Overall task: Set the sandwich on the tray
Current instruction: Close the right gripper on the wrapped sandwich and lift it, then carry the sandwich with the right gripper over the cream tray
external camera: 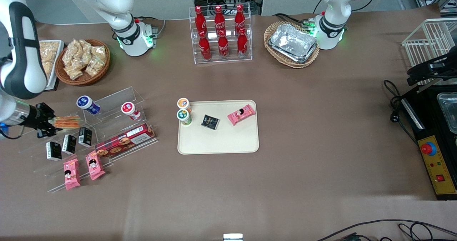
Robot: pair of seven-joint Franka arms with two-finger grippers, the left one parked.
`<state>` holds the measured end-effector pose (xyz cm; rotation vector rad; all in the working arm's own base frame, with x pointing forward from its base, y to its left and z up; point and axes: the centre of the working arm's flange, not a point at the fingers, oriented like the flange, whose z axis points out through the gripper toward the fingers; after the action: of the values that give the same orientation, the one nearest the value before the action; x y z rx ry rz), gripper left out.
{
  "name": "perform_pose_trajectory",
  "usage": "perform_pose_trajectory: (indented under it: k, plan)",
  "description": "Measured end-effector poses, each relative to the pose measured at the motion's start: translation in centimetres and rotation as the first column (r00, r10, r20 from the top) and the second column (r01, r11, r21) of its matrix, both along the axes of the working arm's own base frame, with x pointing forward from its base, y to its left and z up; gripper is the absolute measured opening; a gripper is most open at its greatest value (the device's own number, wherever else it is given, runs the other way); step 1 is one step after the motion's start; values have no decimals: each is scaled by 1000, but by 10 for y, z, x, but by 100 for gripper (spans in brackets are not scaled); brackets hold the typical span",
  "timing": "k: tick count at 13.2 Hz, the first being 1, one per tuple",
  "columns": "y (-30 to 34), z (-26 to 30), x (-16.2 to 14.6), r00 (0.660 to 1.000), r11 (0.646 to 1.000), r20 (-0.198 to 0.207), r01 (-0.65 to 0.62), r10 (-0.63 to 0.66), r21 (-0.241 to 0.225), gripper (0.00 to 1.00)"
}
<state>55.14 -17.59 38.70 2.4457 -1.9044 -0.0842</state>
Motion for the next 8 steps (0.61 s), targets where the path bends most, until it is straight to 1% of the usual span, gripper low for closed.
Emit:
perform_pose_trajectory:
  k: [3,4,5,6,7,8]
  plan:
    - [9,65,-6,999,999,13,-31,31,-9,37]
    - [14,93,-6,999,1000,31,-26,26,9,37]
    - [22,122,-4,998,999,54,-23,21,39,37]
    - [33,148,-1,997,997,68,-32,28,69,32]
    - [51,167,0,997,994,69,-46,39,96,26]
    - [75,179,4,997,993,65,-40,33,111,22]
